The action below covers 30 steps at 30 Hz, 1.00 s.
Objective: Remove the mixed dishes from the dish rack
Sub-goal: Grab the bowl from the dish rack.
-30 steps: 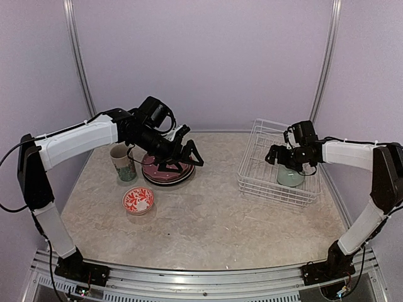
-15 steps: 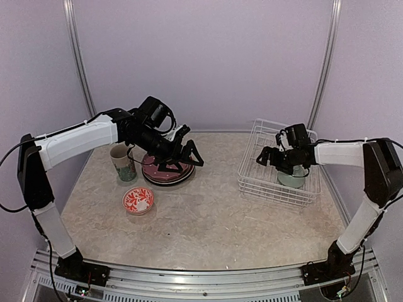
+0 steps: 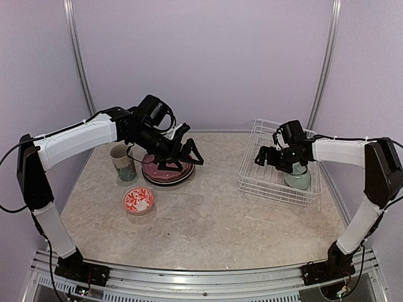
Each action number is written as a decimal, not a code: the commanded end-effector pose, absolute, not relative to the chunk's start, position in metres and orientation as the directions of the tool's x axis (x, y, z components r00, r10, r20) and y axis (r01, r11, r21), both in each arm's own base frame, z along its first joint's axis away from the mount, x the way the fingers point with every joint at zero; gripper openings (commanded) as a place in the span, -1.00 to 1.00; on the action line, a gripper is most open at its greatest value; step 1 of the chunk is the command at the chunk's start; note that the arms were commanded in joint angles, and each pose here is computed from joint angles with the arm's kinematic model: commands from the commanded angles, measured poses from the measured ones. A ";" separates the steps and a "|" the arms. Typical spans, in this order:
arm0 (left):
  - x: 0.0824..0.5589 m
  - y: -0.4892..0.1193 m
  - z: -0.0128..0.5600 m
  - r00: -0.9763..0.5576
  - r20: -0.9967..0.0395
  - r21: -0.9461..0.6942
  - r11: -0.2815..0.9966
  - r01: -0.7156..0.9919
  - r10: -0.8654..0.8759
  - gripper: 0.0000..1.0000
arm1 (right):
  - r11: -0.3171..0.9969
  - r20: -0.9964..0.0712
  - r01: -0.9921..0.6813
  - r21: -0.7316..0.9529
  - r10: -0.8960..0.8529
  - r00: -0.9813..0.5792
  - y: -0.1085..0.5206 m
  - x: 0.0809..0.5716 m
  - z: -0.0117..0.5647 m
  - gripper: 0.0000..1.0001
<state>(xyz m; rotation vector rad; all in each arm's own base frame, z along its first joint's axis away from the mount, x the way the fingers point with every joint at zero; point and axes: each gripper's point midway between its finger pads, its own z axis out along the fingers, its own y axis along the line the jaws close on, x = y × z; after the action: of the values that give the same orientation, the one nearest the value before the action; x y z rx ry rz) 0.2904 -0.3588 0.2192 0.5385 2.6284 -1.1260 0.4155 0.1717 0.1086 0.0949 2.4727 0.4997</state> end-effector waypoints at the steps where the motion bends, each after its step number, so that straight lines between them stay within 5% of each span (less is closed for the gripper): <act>1: 0.285 -0.359 0.240 -0.886 -0.389 -0.650 0.608 0.457 0.251 0.98 | 0.976 -0.630 0.059 0.209 0.181 -0.755 0.130 0.403 0.153 1.00; 6: 0.283 -0.359 0.241 -0.888 -0.384 -0.656 0.602 0.455 0.252 0.98 | 0.994 -0.603 0.090 -0.061 0.035 -0.797 0.090 0.387 0.156 1.00; 16: 0.282 -0.359 0.243 -0.887 -0.388 -0.659 0.597 0.458 0.251 0.98 | 0.825 -0.334 -0.062 -0.562 -0.295 -0.895 0.051 0.366 0.131 1.00; 30: 0.282 -0.358 0.244 -0.885 -0.393 -0.653 0.602 0.460 0.250 0.98 | 0.672 -0.117 -0.272 -0.689 -0.473 -0.873 0.064 0.386 0.088 0.99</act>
<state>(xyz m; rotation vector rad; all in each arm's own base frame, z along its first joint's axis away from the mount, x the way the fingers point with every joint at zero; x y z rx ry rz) 0.2870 -0.3585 0.2250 0.5465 2.6199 -1.1459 0.3811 0.0624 0.0914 -0.5201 2.6239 -0.9101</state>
